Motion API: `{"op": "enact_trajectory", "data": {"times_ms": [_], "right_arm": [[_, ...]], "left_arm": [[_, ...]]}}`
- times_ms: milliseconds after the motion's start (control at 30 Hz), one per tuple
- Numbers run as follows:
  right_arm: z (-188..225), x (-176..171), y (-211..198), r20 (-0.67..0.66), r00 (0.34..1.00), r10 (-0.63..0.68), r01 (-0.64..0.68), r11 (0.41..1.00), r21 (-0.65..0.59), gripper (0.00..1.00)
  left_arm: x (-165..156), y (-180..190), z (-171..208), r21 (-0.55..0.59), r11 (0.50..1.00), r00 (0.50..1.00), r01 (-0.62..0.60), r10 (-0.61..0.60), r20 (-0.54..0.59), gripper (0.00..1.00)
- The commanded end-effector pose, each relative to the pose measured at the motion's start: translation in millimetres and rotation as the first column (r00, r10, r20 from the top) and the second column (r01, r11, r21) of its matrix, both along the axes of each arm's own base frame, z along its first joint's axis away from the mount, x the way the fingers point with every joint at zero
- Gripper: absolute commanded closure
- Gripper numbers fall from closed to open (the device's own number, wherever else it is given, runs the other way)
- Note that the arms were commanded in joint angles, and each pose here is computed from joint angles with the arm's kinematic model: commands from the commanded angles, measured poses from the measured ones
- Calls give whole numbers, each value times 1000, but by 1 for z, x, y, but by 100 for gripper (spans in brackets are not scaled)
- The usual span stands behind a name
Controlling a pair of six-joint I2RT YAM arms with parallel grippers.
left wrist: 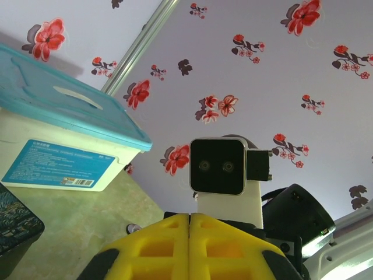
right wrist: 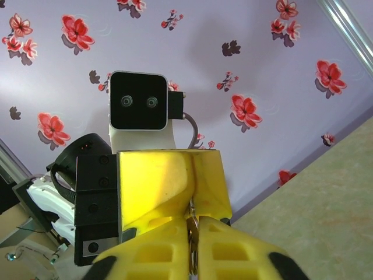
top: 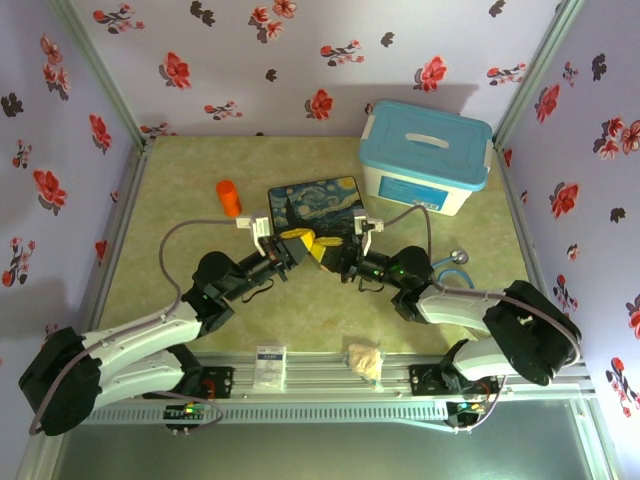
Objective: Unlock the padlock with the key
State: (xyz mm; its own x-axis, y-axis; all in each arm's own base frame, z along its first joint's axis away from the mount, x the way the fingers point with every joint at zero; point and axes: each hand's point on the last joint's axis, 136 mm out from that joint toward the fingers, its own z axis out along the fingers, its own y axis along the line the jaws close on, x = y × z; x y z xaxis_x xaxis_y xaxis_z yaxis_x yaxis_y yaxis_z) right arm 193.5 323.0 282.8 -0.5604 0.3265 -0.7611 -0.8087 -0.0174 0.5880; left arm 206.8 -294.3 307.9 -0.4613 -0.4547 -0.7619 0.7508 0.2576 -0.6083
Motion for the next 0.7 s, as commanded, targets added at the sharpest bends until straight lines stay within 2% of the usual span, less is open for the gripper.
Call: {"op": "enact_trajectory", "data": {"times_ms": [0, 100, 167, 233, 267, 367, 433, 500, 533, 567, 667], "right_arm": [[9, -1, -6, 33, 999, -19, 18, 999, 33, 98], [-2, 4, -9, 5, 999, -51, 51, 999, -5, 100], [-17, 10, -11, -29, 995, -91, 88, 993, -75, 100], [-31, 14, -13, -45, 991, -128, 120, 982, -148, 100], [-36, 15, -16, -46, 988, -146, 135, 974, -182, 100], [-50, 18, -23, -49, 978, -203, 183, 945, -270, 100], [-67, 25, -30, -58, 964, -259, 220, 901, -375, 100], [-91, 32, -39, -62, 943, -328, 254, 826, -504, 100], [-102, 35, -44, -66, 933, -354, 260, 789, -557, 100], [-111, 38, -49, -63, 922, -383, 271, 751, -602, 100], [-131, 42, -60, -78, 901, -427, 270, 692, -669, 100]], "left_arm": [[-2, 0, 5, -26, 1000, 1000, 4, -4, 28, 100], [-2, 4, 5, -18, 1000, 999, -10, 11, 39, 88], [1, 9, 5, 3, 999, 999, -38, 38, 39, 70], [3, 13, 5, 43, 997, 997, -66, 64, 47, 65], [4, 15, 5, 67, 995, 996, -79, 75, 53, 59], [16, 25, -8, 168, 972, 986, -164, 164, 16, 34], [28, 32, -27, 274, 935, 970, -226, 243, -31, 29], [36, 33, -50, 390, 891, 959, -234, 278, -59, 21], [38, 32, -58, 434, 872, 957, -226, 282, -69, 15], [40, 30, -69, 481, 851, 955, -211, 284, -84, 2], [50, 29, -95, 560, 802, 932, -205, 334, -137, 0]]}}
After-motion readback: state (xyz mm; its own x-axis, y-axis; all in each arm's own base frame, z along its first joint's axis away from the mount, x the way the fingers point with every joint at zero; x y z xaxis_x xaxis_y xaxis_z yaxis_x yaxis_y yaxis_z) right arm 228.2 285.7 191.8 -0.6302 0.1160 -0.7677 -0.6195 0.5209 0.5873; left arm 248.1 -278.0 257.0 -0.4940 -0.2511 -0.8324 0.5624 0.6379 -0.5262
